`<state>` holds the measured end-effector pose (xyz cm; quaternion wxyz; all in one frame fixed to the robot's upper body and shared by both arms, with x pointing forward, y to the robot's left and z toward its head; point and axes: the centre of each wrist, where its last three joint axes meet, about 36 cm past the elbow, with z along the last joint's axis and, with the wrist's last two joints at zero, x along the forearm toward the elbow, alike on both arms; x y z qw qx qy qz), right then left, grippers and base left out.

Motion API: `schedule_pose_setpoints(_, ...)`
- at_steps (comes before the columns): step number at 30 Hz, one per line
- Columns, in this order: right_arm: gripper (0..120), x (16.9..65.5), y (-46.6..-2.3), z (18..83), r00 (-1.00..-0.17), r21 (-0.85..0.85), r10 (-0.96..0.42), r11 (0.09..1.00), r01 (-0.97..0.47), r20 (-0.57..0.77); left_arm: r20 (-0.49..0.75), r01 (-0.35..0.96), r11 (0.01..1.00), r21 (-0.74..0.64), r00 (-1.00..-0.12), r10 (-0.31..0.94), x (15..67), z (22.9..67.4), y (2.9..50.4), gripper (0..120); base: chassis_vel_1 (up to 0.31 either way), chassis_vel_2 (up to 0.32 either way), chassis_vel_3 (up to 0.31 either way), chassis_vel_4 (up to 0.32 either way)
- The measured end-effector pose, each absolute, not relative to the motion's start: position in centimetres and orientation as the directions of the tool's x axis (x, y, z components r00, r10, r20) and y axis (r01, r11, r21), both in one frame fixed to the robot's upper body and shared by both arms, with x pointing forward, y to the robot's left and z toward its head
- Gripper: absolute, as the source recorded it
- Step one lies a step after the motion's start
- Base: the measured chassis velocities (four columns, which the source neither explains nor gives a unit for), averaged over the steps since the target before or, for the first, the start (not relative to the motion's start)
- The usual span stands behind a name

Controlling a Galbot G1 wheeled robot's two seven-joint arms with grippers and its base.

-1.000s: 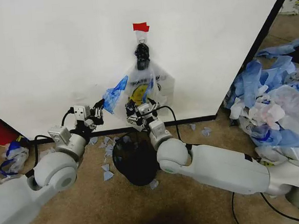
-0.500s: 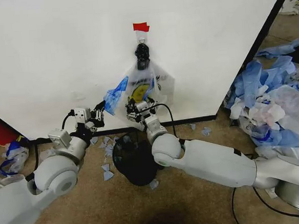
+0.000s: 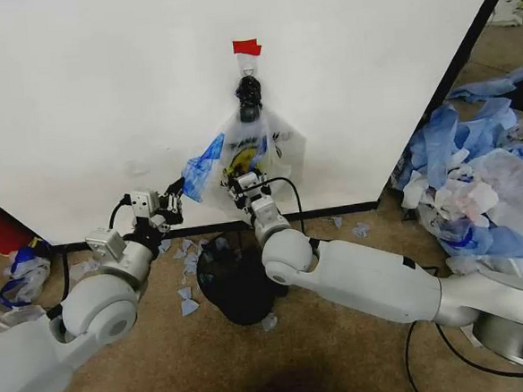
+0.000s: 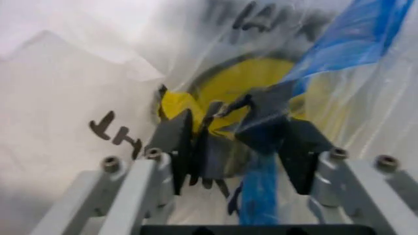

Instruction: Pick up the garbage bag from the wall and place it over the trash bin.

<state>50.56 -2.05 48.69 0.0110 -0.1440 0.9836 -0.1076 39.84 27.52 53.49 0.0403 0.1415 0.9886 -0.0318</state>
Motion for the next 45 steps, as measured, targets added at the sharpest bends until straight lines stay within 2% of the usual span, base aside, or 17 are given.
schedule_pose_setpoints(3,30,51.0,-2.0,48.5,-0.961,-0.214,-0.275,0.938,-0.271,0.013,-0.090,0.282,0.958,-0.055,-0.957,0.277,39.8,53.3,27.5,0,0.000,0.000,0.000,0.000)
schedule_pose_setpoints(4,30,51.0,-2.0,48.5,-0.961,-0.214,-0.275,0.938,-0.271,0.013,-0.090,0.282,0.958,-0.055,-0.957,0.277,39.8,53.3,27.5,0,0.000,0.000,0.000,0.000)
schedule_pose_setpoints(11,0,50.8,-2.1,48.5,-0.959,-0.199,-0.283,0.939,-0.279,0.011,-0.088,0.278,0.959,-0.058,-0.958,0.272,39.8,53.0,27.4,0,0.000,0.000,0.000,0.000)
schedule_pose_setpoints(28,0,46.2,-3.7,51.4,-0.936,-0.087,-0.348,0.936,-0.342,-0.062,-0.087,0.256,0.965,-0.048,-0.964,0.252,40.6,52.7,28.0,0,0.000,0.000,0.000,0.000)
schedule_pose_setpoints(38,0,43.9,-7.4,54.2,-0.917,0.040,-0.381,0.921,-0.388,-0.117,-0.090,0.246,0.968,-0.044,-0.966,0.242,40.8,52.9,28.1,0,0.000,0.000,0.000,0.000)
schedule_pose_setpoints(45,0,41.7,-11.9,54.6,-0.915,0.143,-0.376,0.907,-0.396,-0.147,-0.101,0.237,0.971,-0.036,-0.967,0.232,40.6,53.9,28.1,0,0.000,0.000,0.000,0.000)
